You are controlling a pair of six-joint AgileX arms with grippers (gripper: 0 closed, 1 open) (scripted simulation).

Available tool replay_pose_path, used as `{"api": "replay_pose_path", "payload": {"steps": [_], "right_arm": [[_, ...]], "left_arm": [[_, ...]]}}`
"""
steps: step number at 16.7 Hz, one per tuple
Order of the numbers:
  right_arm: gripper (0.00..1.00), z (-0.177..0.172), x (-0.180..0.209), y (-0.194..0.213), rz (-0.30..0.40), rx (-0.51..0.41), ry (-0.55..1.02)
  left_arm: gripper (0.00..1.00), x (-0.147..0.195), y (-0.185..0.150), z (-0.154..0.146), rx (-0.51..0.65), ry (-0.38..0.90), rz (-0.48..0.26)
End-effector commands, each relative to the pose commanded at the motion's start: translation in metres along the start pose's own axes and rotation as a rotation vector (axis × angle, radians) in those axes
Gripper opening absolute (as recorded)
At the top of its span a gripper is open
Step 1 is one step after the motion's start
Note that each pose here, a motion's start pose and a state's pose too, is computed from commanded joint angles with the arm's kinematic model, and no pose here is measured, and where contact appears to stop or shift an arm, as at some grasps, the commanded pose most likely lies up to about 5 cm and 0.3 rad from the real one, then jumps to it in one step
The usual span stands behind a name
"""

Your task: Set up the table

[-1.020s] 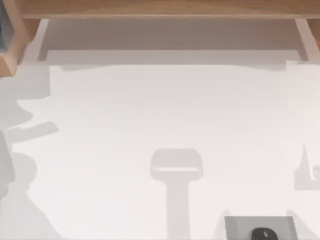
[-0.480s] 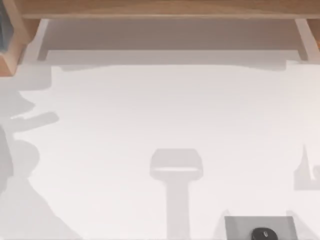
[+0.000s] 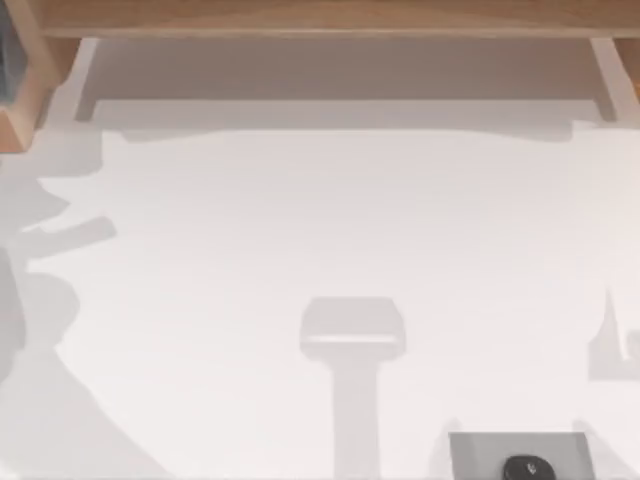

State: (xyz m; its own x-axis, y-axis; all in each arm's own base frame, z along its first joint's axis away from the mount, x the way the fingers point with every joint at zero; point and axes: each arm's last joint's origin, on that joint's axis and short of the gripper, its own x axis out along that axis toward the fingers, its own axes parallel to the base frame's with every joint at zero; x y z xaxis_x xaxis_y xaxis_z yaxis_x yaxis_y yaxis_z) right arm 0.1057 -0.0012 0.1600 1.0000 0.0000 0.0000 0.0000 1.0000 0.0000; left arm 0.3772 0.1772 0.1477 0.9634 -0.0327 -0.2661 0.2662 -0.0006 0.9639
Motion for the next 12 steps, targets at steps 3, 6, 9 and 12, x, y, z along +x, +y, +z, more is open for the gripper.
{"api": "replay_pose_path", "payload": {"steps": [3,6,9,12], "right_arm": [[1.00,0.0000,0.0000,0.0000,0.000,0.000,0.000],[1.00,0.0000,0.0000,0.0000,0.000,0.000,0.000],[1.00,0.0000,0.0000,0.0000,0.000,0.000,0.000],[1.00,0.0000,0.0000,0.0000,0.000,0.000,0.000]], "left_arm": [[0.45,0.0000,0.0000,0.0000,0.000,0.000,0.000],[0.68,0.0000,0.0000,0.0000,0.000,0.000,0.000],[0.90,0.0000,0.0000,0.0000,0.000,0.000,0.000],[1.00,0.0000,0.0000,0.0000,0.000,0.000,0.000]]}}
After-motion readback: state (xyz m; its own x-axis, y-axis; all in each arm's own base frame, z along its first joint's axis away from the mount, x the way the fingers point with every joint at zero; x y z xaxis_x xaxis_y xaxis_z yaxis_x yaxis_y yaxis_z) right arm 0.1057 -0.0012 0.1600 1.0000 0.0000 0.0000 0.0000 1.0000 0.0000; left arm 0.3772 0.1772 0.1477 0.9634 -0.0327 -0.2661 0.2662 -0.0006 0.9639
